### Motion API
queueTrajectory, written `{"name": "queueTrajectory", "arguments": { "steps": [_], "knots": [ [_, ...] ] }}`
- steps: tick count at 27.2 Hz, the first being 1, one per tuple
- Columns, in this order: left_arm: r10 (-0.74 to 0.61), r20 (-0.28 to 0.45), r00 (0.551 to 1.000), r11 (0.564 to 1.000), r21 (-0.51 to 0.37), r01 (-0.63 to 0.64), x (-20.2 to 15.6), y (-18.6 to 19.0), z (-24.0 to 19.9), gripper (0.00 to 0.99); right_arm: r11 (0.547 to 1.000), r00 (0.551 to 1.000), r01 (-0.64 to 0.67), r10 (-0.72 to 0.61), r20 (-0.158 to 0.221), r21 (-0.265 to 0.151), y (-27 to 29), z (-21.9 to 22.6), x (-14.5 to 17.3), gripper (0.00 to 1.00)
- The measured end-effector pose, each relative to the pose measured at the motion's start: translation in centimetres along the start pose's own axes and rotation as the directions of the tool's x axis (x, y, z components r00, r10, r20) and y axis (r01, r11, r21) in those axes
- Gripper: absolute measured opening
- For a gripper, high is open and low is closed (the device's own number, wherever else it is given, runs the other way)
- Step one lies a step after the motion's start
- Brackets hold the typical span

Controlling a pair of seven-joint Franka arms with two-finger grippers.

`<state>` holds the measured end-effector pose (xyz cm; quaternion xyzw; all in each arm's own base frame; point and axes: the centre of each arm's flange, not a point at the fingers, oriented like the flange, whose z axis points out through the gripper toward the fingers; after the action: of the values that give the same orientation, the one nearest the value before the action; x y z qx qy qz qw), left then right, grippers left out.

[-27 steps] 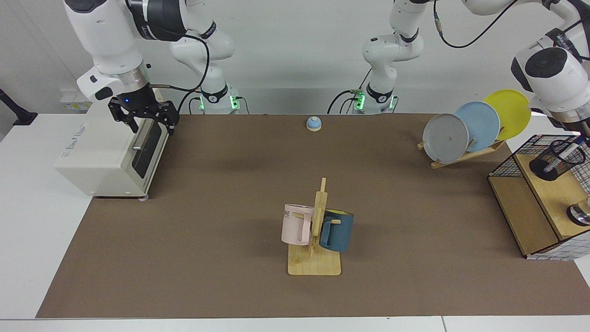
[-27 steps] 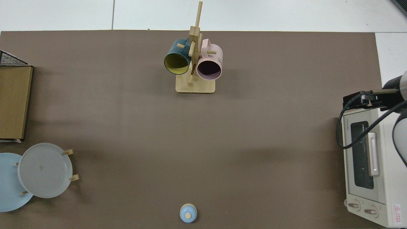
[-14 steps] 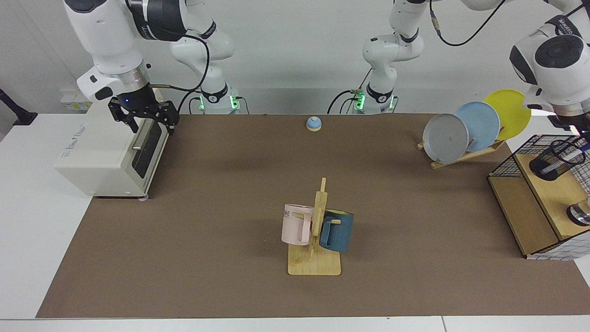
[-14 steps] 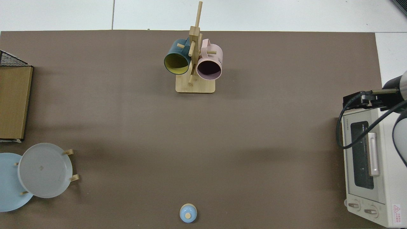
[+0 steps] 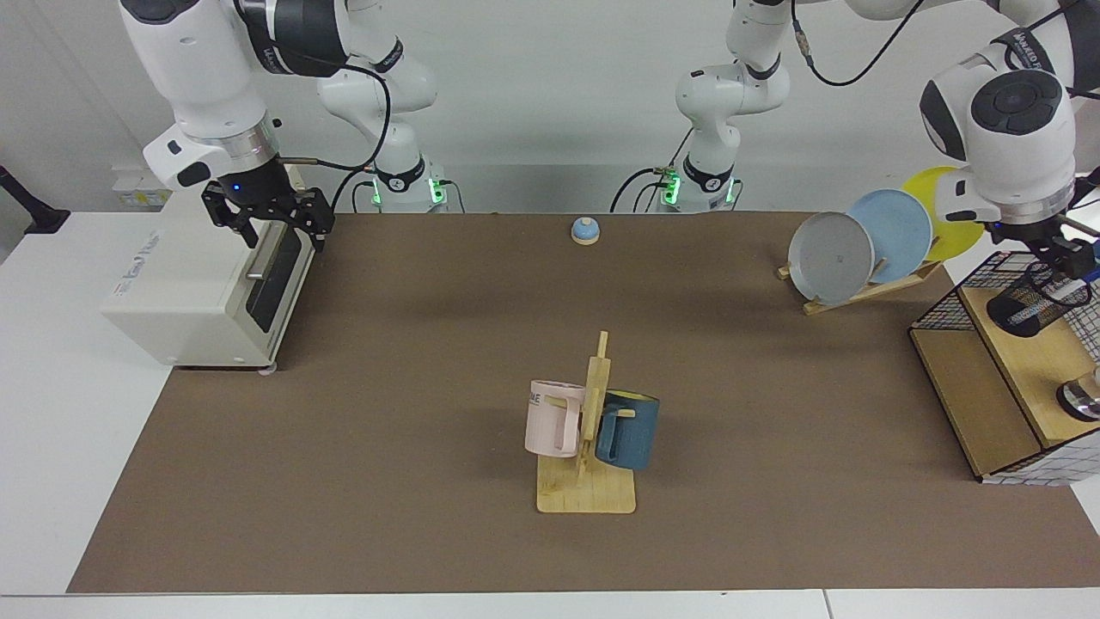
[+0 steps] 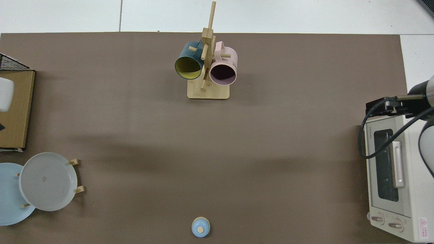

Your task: Put markers into pen holder

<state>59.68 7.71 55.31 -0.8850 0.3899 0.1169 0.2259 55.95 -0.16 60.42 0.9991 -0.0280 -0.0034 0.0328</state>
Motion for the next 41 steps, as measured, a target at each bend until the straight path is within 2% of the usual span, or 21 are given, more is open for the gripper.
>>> {"name": "queueTrajectory", "arguments": {
  "steps": [3, 6, 10, 14, 17, 23, 32, 41],
  "knots": [
    [-0.161, -0.060, 0.985, 0.985, -0.076, 0.156, 1.9, 1.7, -0.8, 0.991, 1.000, 1.000, 0.000, 0.000, 0.000, 0.000, 0.0, 0.0, 0.0, 1.00],
    [-0.291, -0.086, 0.953, 0.950, -0.145, 0.277, 3.7, 3.2, -1.6, 0.991, 1.000, 1.000, 0.000, 0.000, 0.000, 0.000, 0.0, 0.0, 0.0, 1.00],
    [-0.458, -0.088, 0.885, 0.873, -0.232, 0.429, 5.9, 5.3, -2.9, 0.991, 1.000, 1.000, 0.000, 0.000, 0.000, 0.000, 0.0, 0.0, 0.0, 1.00],
    [-0.571, -0.073, 0.818, 0.793, -0.307, 0.526, 7.7, 7.2, -4.2, 0.991, 1.000, 1.000, 0.000, 0.000, 0.000, 0.000, 0.0, 0.0, 0.0, 1.00],
    [-0.609, -0.065, 0.790, 0.753, -0.361, 0.551, 8.7, 8.3, -5.0, 0.991, 1.000, 1.000, 0.000, 0.000, 0.000, 0.000, 0.0, 0.0, 0.0, 1.00],
    [-0.651, -0.078, 0.755, 0.701, -0.443, 0.558, 9.0, 8.9, -7.2, 0.991, 1.000, 1.000, 0.000, 0.000, 0.000, 0.000, 0.0, 0.0, 0.0, 1.00],
    [-0.689, -0.096, 0.719, 0.669, -0.467, 0.578, 6.5, 9.1, -10.4, 0.991, 1.000, 1.000, 0.000, 0.000, 0.000, 0.000, 0.0, 0.0, 0.0, 1.00],
    [-0.705, -0.074, 0.706, 0.649, -0.468, 0.599, 5.5, 8.4, -9.8, 0.991, 1.000, 1.000, 0.000, 0.000, 0.000, 0.000, 0.0, 0.0, 0.0, 1.00]
  ]
}}
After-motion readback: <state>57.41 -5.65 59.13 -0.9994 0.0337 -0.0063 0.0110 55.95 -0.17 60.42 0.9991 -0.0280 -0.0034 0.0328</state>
